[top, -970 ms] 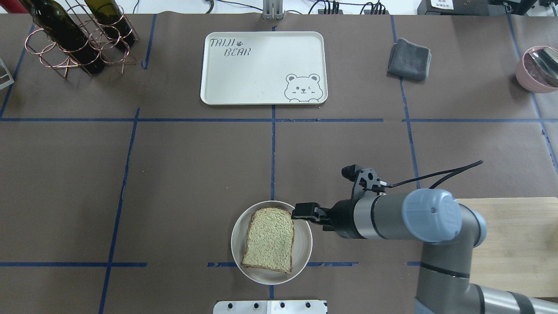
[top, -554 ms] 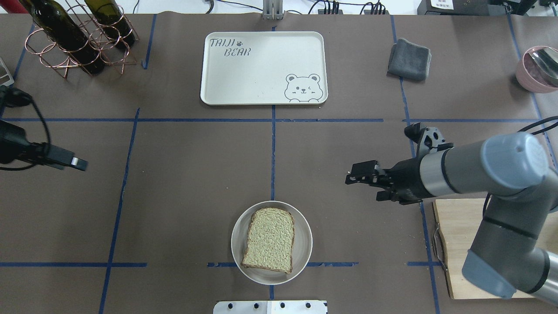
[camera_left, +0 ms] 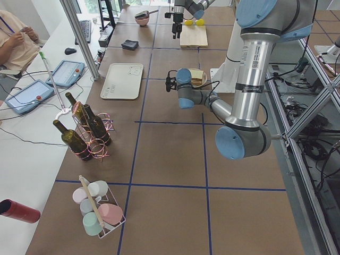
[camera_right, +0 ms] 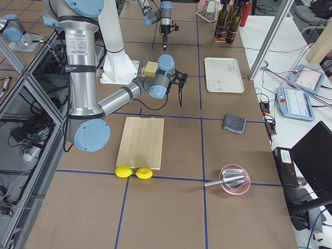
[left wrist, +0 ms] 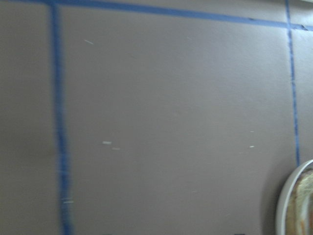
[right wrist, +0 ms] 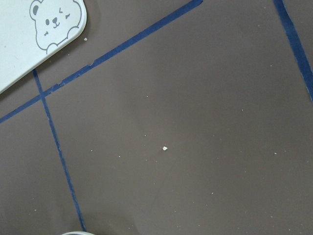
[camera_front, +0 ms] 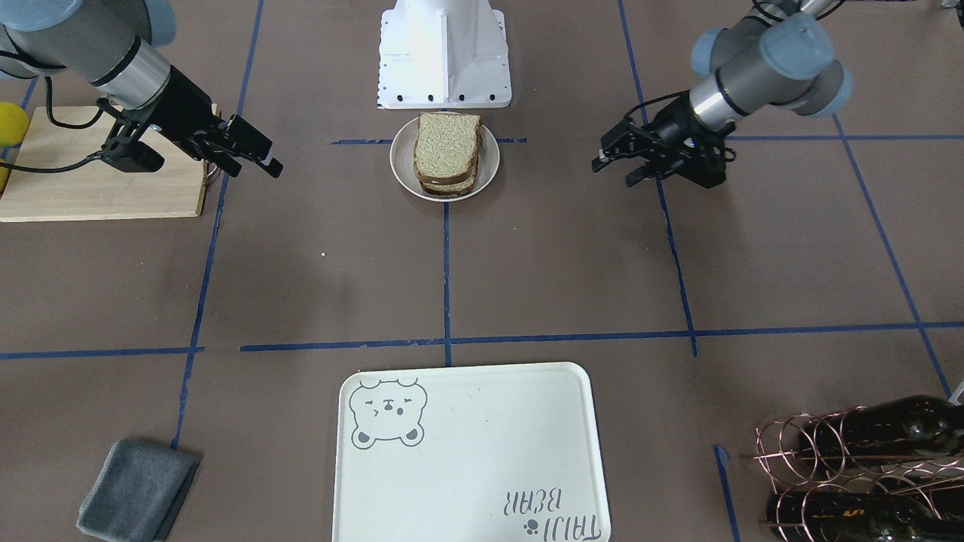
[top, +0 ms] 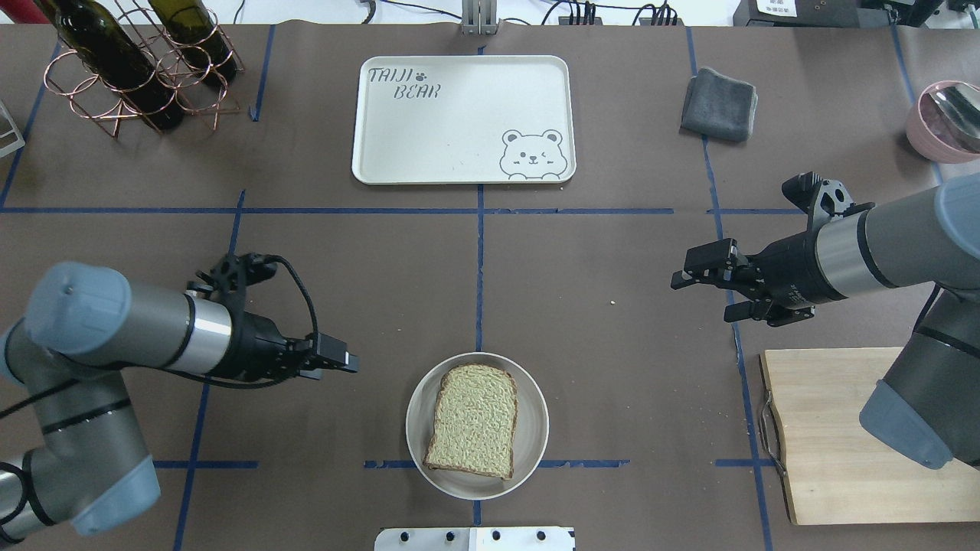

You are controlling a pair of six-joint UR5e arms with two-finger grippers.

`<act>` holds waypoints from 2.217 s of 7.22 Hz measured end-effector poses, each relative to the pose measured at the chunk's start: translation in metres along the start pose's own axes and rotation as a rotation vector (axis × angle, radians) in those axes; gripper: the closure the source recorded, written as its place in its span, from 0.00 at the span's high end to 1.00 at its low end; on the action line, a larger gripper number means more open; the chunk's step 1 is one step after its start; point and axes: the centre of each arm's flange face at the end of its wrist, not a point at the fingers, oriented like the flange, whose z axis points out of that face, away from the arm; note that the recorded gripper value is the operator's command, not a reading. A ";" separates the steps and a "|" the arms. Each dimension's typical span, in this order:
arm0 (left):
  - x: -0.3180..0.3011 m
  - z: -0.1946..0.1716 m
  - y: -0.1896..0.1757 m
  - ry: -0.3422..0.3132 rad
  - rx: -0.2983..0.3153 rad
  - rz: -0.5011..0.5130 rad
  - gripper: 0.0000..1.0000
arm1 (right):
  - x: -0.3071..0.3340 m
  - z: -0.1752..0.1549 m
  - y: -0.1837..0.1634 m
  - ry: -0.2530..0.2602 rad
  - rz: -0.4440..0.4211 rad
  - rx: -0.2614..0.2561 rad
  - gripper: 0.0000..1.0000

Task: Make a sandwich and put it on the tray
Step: 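Grasp the plate rim with the left gripper while the right arm holds back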

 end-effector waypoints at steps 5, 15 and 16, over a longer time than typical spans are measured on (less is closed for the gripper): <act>0.048 0.061 0.059 -0.125 0.024 -0.019 0.46 | -0.003 0.005 0.001 -0.005 -0.011 -0.009 1.00; 0.058 0.095 0.081 -0.143 0.018 -0.003 0.27 | -0.009 0.005 0.002 -0.018 -0.019 -0.013 1.00; 0.058 0.097 0.081 -0.145 0.018 -0.004 0.15 | -0.009 0.005 0.002 -0.018 -0.020 -0.013 1.00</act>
